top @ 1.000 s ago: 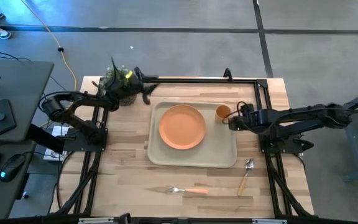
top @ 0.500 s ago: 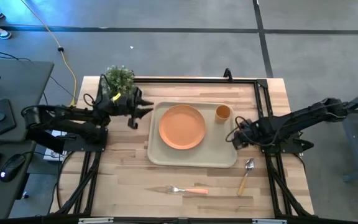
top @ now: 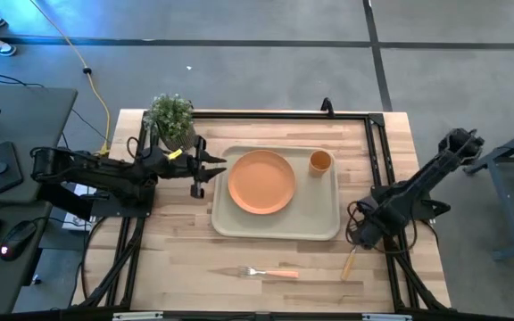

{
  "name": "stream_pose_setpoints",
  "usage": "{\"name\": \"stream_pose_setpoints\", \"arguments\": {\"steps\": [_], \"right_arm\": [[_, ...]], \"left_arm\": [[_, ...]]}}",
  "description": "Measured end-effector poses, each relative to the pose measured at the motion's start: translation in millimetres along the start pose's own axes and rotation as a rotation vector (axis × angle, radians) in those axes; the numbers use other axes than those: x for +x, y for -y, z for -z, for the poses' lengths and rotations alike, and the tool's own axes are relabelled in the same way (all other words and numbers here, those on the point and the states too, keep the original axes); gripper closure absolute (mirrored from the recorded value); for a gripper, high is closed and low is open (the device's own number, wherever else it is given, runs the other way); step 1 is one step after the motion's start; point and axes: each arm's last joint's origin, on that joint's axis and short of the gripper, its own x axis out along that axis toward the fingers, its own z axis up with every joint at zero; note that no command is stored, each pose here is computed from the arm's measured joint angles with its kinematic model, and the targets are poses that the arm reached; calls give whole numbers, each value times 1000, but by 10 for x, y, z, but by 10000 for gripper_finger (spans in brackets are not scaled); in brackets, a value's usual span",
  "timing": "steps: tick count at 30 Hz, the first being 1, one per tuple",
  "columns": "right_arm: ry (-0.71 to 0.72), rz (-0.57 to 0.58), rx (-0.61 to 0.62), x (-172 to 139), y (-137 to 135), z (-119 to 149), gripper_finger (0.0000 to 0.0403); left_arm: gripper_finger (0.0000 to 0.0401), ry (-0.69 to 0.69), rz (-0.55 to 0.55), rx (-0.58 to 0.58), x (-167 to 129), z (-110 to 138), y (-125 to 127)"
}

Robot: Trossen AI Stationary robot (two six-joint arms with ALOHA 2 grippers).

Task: Pick and place plate/cup/fork/spoon on tray
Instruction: Put the orange spoon to the left of the orange plate on the tray

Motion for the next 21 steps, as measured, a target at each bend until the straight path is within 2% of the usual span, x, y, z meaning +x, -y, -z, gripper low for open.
{"name": "stream_pose_setpoints", "arguments": {"steps": [9, 14, 21], "right_arm": [[73, 0, -48, 121, -91, 95, 268], [88, -80, -58, 168, -198, 138, 268], [67, -81, -43, 279, -302, 184, 268]], "left_arm": [[292, -76, 10, -13, 259, 29, -35], [288, -108, 15, -19, 323, 72, -41], [288, -107, 13, 6, 338, 67, -53]]}}
